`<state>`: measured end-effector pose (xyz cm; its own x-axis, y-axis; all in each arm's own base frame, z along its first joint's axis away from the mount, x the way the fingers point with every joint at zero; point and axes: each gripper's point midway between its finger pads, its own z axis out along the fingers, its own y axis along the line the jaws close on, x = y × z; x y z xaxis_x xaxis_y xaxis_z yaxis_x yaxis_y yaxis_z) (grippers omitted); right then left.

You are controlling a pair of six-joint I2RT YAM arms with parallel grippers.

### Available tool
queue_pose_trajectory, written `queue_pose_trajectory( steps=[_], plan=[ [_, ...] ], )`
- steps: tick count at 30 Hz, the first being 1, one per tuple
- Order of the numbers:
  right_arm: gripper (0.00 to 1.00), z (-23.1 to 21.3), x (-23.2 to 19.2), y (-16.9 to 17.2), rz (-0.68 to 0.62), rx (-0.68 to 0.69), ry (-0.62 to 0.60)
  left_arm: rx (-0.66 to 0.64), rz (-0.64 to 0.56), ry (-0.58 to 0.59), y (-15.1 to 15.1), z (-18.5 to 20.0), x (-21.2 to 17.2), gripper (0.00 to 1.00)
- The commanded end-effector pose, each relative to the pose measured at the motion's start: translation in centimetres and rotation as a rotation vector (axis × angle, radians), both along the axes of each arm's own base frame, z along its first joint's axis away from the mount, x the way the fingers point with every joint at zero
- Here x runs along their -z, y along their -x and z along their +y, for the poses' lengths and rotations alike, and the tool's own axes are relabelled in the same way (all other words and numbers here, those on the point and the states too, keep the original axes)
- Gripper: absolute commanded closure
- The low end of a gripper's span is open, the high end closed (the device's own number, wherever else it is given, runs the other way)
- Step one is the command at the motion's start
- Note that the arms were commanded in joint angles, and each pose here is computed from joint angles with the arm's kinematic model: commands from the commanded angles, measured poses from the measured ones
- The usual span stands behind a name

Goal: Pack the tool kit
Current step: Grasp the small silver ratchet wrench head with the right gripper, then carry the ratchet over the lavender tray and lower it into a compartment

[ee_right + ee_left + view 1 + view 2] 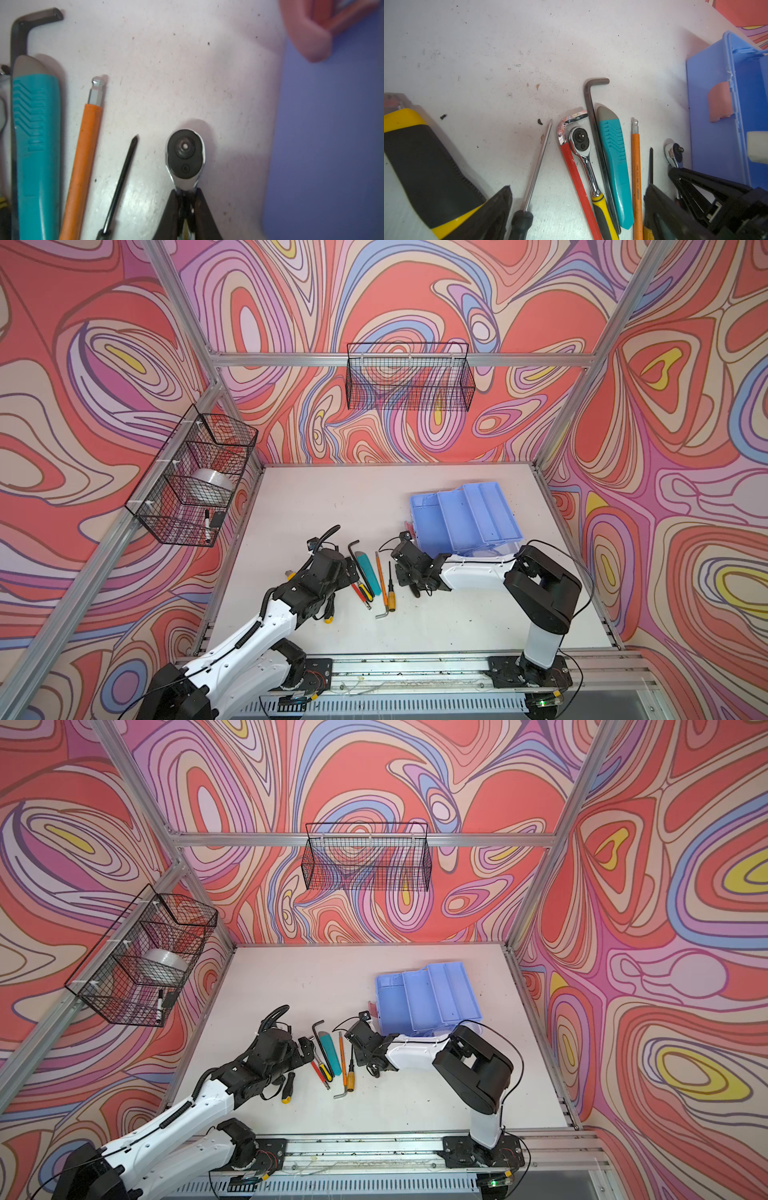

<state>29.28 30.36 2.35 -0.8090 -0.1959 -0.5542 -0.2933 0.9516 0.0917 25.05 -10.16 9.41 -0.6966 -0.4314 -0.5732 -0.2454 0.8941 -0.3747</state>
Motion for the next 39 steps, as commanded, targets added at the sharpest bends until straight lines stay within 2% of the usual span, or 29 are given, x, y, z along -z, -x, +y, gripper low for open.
queue_pose_trajectory(
  steps=[1,15,27,39],
  plan=[
    [1.00,-0.1,-2.9,-0.5,-0.045,-0.003,-0.042,-0.023,0.016,-0.009,0.2,0.5,0.0,0.00],
    [1.00,-0.7,-11.8,-2.2,-0.193,-0.054,-0.106,0.004,0.049,0.015,0.3,-0.3,0.9,0.00],
    [1.00,-9.0,-19.1,-6.3,-0.351,0.028,-0.071,0.023,0.060,0.025,0.3,-0.8,1.2,0.00],
    [1.00,-17.4,-20.2,-9.9,-0.387,0.154,-0.067,0.031,0.062,0.035,0.3,-1.1,1.3,0.00]
  ],
)
